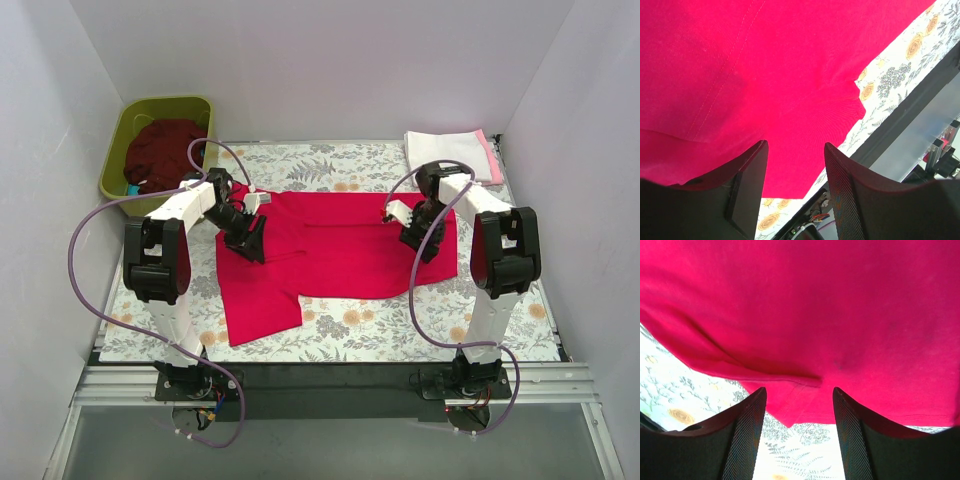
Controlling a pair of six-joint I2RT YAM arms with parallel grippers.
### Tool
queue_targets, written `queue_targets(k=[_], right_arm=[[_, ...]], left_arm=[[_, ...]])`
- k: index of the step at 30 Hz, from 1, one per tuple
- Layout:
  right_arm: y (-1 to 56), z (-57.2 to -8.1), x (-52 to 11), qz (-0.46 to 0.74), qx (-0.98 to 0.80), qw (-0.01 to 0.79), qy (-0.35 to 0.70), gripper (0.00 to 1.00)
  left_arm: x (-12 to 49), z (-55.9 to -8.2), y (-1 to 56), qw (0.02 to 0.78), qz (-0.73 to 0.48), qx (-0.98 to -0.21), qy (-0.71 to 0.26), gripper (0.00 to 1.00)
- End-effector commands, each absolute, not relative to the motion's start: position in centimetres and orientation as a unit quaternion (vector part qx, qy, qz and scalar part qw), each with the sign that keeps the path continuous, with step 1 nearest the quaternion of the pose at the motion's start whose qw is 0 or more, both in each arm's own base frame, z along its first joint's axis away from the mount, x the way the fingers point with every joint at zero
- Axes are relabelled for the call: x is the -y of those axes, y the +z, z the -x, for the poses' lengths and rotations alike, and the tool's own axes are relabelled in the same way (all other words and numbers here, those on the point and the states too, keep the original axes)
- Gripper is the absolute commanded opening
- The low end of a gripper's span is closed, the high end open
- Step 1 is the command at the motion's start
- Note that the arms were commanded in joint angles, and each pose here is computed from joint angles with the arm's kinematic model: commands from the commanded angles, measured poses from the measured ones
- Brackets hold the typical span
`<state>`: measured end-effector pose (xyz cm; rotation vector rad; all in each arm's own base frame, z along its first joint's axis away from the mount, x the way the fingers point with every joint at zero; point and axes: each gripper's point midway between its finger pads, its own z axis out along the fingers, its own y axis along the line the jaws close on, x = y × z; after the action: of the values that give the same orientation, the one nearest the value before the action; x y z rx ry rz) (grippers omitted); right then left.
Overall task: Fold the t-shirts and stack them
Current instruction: Fold the tshirt
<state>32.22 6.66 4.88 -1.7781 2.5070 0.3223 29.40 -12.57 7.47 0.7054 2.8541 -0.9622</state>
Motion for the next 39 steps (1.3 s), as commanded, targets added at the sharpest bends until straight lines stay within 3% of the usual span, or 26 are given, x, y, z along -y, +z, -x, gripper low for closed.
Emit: queue_targets(k=[1,13,18,21,26,34,39], right_arm=[[4.0,-31.4,-5.3,0.620,-0.779,-0.009,0.092,0.62],[2.8,-32.5,-5.6,0.613,-0.784,-0.013,0.095,0.61],[3.4,-31.8,-5.4,0.613,-0.784,-0.015,0.093,0.34],[4.7,-30.8,-5.1,0.617,-0.782,-0.008,0.089,0.26],[6.1,-28.2,-4.4,0.623,-0.777,-0.009,0.085,0.01],[5.3,-23.9,-2.5,0.620,-0.778,-0.037,0.092,0.01],[4.2,-22.1,-1.5,0.614,-0.783,-0.045,0.090,0.01]], left_arm=[[12.8,-29.8,9.2,0.053,-0.243,-0.914,-0.320,0.48],[12.5,-29.8,9.0,0.053,-0.241,-0.919,-0.307,0.48],[12.2,-30.0,9.0,0.056,-0.243,-0.921,-0.299,0.48],[12.2,-30.0,9.1,0.058,-0.244,-0.921,-0.297,0.48],[12.1,-29.8,8.9,0.056,-0.245,-0.922,-0.296,0.48],[11.0,-27.9,9.7,0.068,-0.287,-0.914,-0.278,0.47],[9.0,-24.3,9.2,0.069,-0.372,-0.891,-0.250,0.44]])
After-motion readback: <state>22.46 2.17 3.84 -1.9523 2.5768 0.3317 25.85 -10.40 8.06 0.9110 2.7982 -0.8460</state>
